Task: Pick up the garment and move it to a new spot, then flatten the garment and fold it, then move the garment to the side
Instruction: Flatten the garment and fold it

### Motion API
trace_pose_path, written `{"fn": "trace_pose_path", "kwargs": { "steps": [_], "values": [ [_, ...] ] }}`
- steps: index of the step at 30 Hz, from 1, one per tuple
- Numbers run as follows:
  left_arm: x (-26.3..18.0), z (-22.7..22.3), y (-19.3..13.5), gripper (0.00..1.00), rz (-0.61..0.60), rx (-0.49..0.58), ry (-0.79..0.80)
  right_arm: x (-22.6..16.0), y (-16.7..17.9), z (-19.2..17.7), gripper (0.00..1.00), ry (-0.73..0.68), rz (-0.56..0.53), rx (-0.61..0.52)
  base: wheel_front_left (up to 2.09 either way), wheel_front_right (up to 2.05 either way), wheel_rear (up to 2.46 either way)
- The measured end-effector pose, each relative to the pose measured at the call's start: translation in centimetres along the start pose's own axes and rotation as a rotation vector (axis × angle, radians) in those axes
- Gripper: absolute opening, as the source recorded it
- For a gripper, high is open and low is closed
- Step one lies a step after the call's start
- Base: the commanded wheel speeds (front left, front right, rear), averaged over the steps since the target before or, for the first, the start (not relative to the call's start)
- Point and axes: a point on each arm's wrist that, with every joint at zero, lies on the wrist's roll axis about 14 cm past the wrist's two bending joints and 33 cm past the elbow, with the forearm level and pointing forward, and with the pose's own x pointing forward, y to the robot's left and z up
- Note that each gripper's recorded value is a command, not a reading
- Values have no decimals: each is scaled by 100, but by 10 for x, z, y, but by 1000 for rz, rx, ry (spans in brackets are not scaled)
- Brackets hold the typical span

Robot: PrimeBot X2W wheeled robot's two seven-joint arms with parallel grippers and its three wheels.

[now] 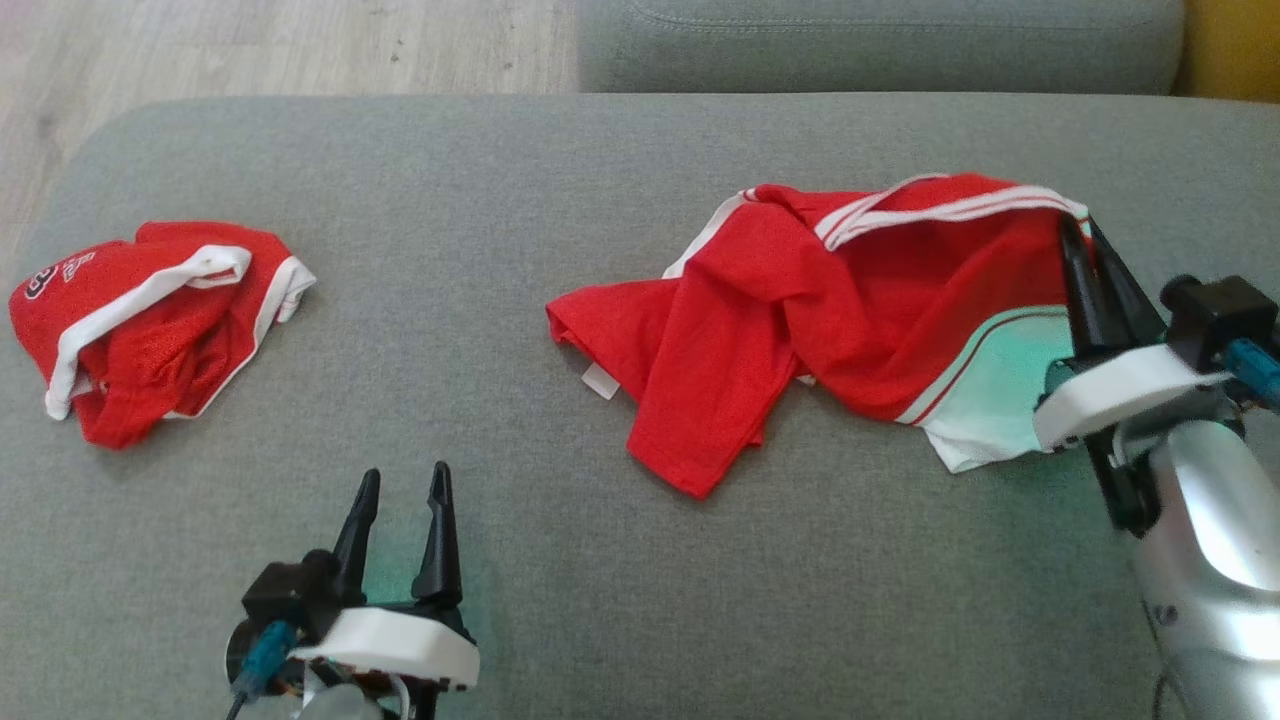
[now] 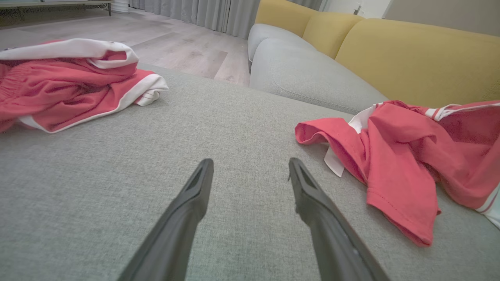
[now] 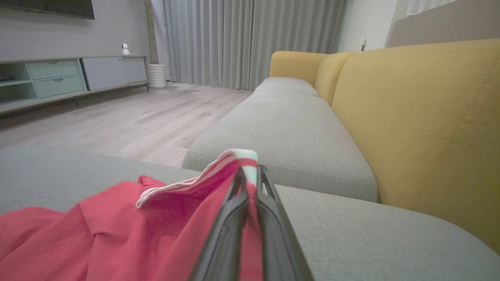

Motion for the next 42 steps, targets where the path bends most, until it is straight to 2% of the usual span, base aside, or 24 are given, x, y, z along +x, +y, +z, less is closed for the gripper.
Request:
{"fn": "trace_pose_path", "kwargs": {
  "steps": [3,4,5,6,12,15,18,22,28,37,42],
  "values": [
    [-1,-1,1,100,3,0,2,-4,-9,-18,0,61,-9,-21,0,0,0],
    [-1,-2,1,100,3,0,4,-4,-11,-25,4,83,-14,-22,0,0,0],
    [-1,-3,1,100,2,0,8,-5,-14,-32,29,106,-17,-24,0,0,0],
    [0,-5,1,100,1,0,14,-3,-16,-37,100,124,-22,-30,0,0,0],
    [3,-10,2,100,4,3,31,22,-41,-21,100,104,-79,-55,0,0,0],
    [8,-5,1,100,-2,17,22,37,-56,15,100,1,-127,-57,0,0,0],
    [12,4,-2,100,-10,29,-3,39,-49,37,100,-75,-132,-41,0,0,0],
    [11,9,-6,100,-19,32,-19,16,-27,11,100,-24,-116,12,0,0,0],
    [5,14,-10,100,-29,80,-38,-39,-23,-34,100,78,-160,76,0,0,0],
    [-12,13,-8,100,-4,102,-53,-87,-7,-50,100,106,-180,133,0,0,0],
    [-18,11,-8,100,-3,100,-51,-98,-2,-57,100,119,-193,169,0,0,0]
  ]
}}
